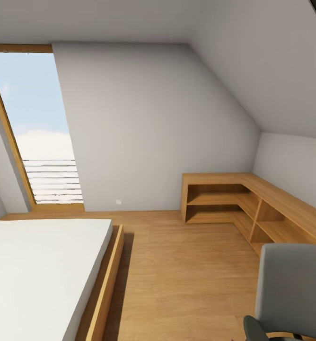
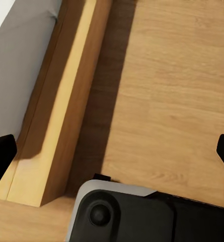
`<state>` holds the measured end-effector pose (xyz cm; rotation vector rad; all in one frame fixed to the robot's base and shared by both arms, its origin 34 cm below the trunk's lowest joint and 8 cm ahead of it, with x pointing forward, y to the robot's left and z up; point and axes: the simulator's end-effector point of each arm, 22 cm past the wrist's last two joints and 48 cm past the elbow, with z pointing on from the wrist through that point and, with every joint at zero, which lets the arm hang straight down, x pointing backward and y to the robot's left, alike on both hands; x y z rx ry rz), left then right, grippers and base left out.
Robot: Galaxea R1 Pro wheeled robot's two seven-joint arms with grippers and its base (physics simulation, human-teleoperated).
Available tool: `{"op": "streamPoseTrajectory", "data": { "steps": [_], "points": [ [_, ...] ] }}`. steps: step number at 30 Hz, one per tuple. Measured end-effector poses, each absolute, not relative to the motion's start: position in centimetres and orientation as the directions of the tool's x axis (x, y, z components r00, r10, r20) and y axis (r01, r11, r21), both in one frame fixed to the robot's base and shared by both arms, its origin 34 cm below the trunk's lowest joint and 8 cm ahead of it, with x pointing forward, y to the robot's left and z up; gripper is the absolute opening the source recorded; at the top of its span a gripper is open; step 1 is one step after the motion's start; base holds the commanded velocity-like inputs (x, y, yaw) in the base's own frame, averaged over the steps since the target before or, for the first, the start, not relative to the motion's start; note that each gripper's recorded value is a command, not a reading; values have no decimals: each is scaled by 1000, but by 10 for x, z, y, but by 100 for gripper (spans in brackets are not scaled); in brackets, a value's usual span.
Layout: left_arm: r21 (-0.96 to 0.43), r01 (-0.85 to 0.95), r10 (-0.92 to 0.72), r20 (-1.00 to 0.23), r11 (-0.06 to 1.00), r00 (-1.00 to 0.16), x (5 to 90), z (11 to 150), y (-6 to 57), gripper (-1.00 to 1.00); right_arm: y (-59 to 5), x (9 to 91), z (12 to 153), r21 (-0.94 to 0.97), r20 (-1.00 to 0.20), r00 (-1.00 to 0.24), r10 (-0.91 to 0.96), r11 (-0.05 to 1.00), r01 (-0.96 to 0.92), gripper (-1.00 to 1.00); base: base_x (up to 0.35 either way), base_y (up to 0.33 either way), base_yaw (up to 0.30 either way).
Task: In the bedroom, organize the workspace by keeping the computer under the desk, ensuring the monitor is on the desk, placing the keyboard on the desk next to the monitor, placing the mouse on the desk next to the keyboard, moving the folder from the swivel chair onto the desk next to the mouse, stacking the notebook on top of the folder with the pen on top of the notebook, and positioning the swivel chair next to the desk.
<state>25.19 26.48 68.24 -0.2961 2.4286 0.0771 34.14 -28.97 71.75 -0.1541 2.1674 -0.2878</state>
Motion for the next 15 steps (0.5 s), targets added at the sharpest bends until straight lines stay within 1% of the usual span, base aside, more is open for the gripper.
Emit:
{"op": "streamPoseTrajectory", "data": {
  "steps": [8, 11, 15],
  "points": [
    [-22, -233, -192, -641, 972, -743, 252, 682, 265, 100, -290, 341, 717, -263, -790, -574, -217, 965, -3, 100, 41, -11, 0],
    [-21, -233, -192, -641, 972, -743, 252, 682, 265, 100, -290, 341, 718, -263, -790, -574, -217, 965, -3, 100, 208, -2, 0],
    [-21, -233, -192, -641, 972, -743, 252, 682, 265, 100, -290, 341, 718, -263, -790, -574, -217, 965, -3, 100, 269, -1, 0]
  ]
}}
